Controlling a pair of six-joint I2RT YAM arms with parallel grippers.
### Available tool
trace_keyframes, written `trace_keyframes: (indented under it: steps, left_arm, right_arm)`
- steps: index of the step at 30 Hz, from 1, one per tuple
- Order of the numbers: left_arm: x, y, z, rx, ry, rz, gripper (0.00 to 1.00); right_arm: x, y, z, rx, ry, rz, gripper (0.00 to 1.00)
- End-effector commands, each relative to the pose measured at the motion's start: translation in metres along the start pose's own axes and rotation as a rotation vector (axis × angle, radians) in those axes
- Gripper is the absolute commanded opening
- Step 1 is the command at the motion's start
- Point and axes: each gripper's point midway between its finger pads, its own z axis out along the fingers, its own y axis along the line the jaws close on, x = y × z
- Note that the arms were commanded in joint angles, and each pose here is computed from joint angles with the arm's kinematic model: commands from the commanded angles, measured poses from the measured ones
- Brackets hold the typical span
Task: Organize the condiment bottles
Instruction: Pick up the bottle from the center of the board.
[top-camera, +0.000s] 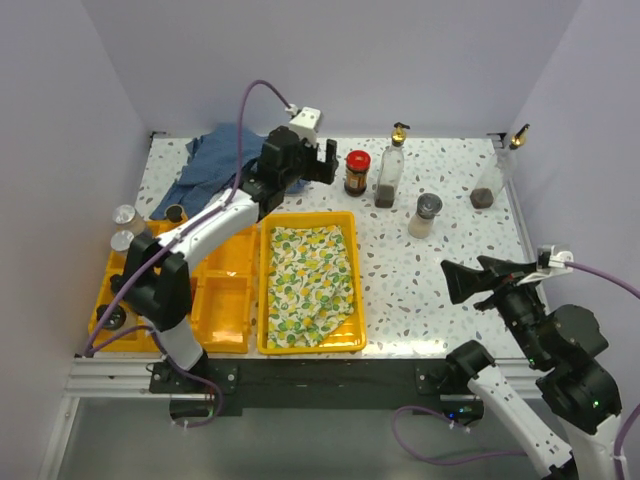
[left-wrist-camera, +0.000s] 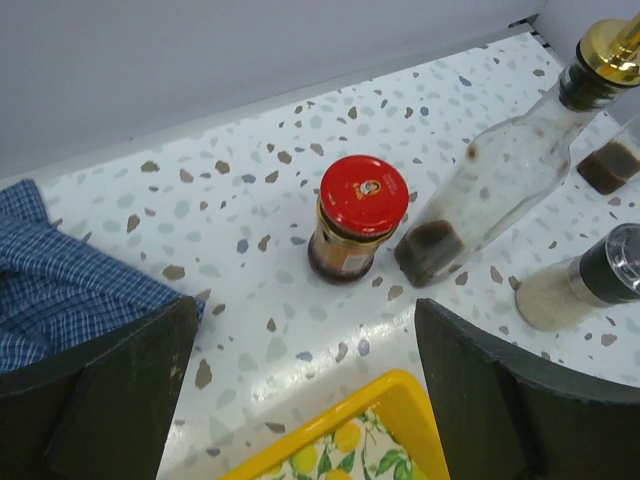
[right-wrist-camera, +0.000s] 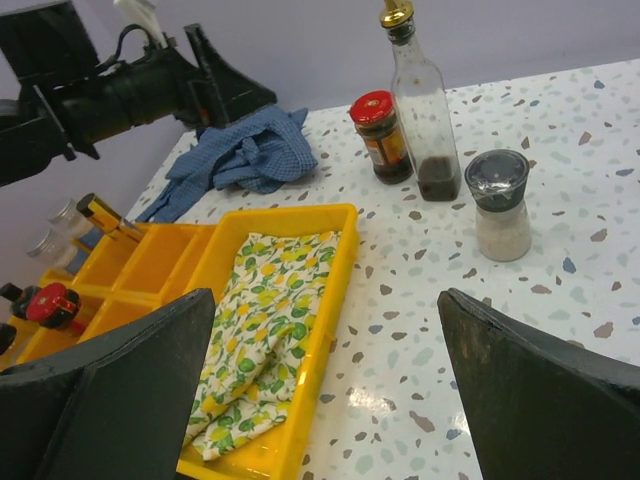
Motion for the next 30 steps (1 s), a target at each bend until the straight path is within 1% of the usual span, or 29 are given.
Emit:
trace_keyframes:
  steps: [1,2,3,4,5,6,7,8,9,10,11,16,24,30]
  left_arm:
    - [-0.053,-0.022,0.034,0.092,-0.192,0.083,0.94]
    - [-0.037,-0.022,0.050,0.100,-0.162,0.087,0.93]
    - [-0.034,-0.022,0.058,0.100,-0.157,0.090,0.93]
    - [-0.042,-0.029,0.063,0.128,-0.175,0.092,0.93]
    - [-0.037,-0.035,0.069,0.157,-0.168,0.096,0.92]
    - [-0.022,-0.037,0.083,0.170,-0.142,0.100,0.92]
    - [-0.026,-0.042,0.088,0.184,-0.159,0.104,0.92]
    - [-0.012,-0.042,0.100,0.183,-0.136,0.109,0.92]
    - [-0.007,-0.044,0.105,0.182,-0.131,0.124,0.92]
    - [-0.012,-0.048,0.108,0.187,-0.146,0.128,0.92]
    - [-0.001,-0.048,0.116,0.185,-0.132,0.135,0.92]
    - [0.005,-0.058,0.129,0.213,-0.163,0.145,0.90]
    - [0.032,-0.061,0.153,0.211,-0.134,0.172,0.89]
    - [0.038,-0.057,0.168,0.182,-0.132,0.190,0.85]
  right_arm:
    - [-0.009,0.009,0.005,-0.041,-0.030,-0.016,0.99]
    - [-0.010,0.009,0.006,-0.041,-0.032,-0.017,0.99]
    - [-0.010,0.009,0.007,-0.038,-0.033,-0.016,0.98]
    - [-0.010,0.010,0.009,-0.041,-0.036,-0.015,0.99]
    - [-0.010,0.010,0.010,-0.040,-0.037,-0.015,0.99]
    - [-0.009,0.010,0.011,-0.038,-0.034,-0.017,0.99]
    - [-0.009,0.010,0.013,-0.037,-0.032,-0.024,0.99]
    - [-0.008,0.010,0.014,-0.037,-0.028,-0.026,0.99]
    - [-0.006,0.009,0.016,-0.034,-0.021,-0.029,0.99]
    - [-0.003,0.007,0.018,-0.026,-0.013,-0.035,0.99]
    - [-0.003,0.006,0.018,-0.018,-0.015,-0.037,0.99]
    - [0.000,0.001,0.020,0.001,-0.012,-0.048,0.99]
    - [-0.001,-0.004,0.023,0.031,-0.016,-0.067,0.99]
    - [0.000,-0.005,0.026,0.040,-0.014,-0.071,0.99]
